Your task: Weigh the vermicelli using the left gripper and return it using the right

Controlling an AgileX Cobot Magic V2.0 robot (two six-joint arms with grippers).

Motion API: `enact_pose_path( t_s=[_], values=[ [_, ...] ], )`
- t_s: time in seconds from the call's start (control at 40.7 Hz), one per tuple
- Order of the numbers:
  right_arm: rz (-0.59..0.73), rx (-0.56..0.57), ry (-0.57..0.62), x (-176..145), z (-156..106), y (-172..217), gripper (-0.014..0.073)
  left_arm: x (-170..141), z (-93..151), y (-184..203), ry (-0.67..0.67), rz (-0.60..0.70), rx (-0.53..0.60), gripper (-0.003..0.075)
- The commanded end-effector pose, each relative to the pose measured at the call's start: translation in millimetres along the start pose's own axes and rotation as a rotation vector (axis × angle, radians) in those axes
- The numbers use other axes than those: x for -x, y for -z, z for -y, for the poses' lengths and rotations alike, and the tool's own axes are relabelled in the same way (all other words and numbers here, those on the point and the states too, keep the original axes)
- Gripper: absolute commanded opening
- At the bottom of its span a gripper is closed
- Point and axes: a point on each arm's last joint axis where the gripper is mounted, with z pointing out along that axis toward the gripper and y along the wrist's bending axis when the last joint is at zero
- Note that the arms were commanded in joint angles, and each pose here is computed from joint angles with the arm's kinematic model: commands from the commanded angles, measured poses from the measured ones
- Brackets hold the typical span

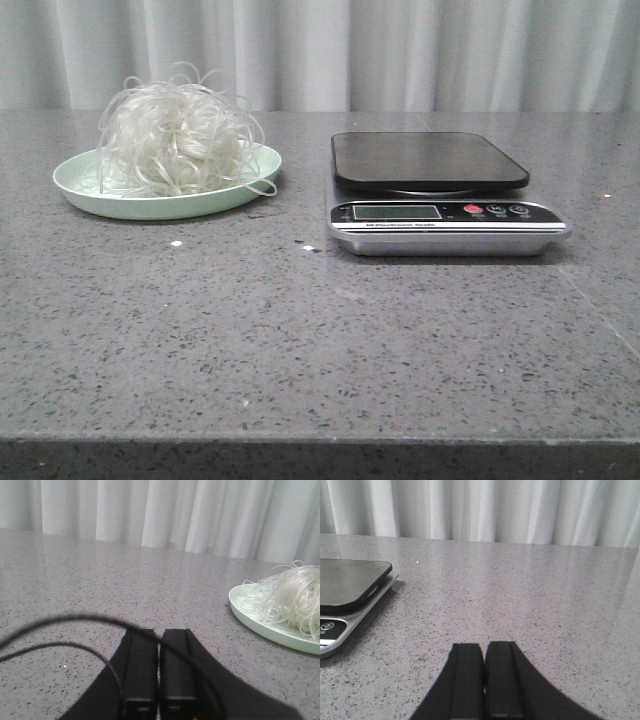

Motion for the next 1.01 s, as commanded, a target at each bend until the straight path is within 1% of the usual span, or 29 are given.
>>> enact_pose_path(
  t_s=[0.0,0.713,0.86,0.934,0.983],
  values=[
    [0.11,-0.011,0.01,11,1,2,0.0151,5,1,2,0.017,0.081,-0.011,0.0137],
    [0.11,-0.011,0.01,11,1,2,0.0151,6,1,2,0.017,0.099,-0.014,0.0137],
    [0.11,-0.011,0.01,11,1,2,0.0151,12,2,3,0.017,0.163,-0.024,0.0137],
    [0.11,-0.011,0.01,11,1,2,0.0151,16,2,3,0.017,0.211,-0.032,0.0137],
    [0.11,-0.011,0.01,11,1,2,0.0151,21,3,5,0.016,0.266,-0.04,0.0137]
  ],
)
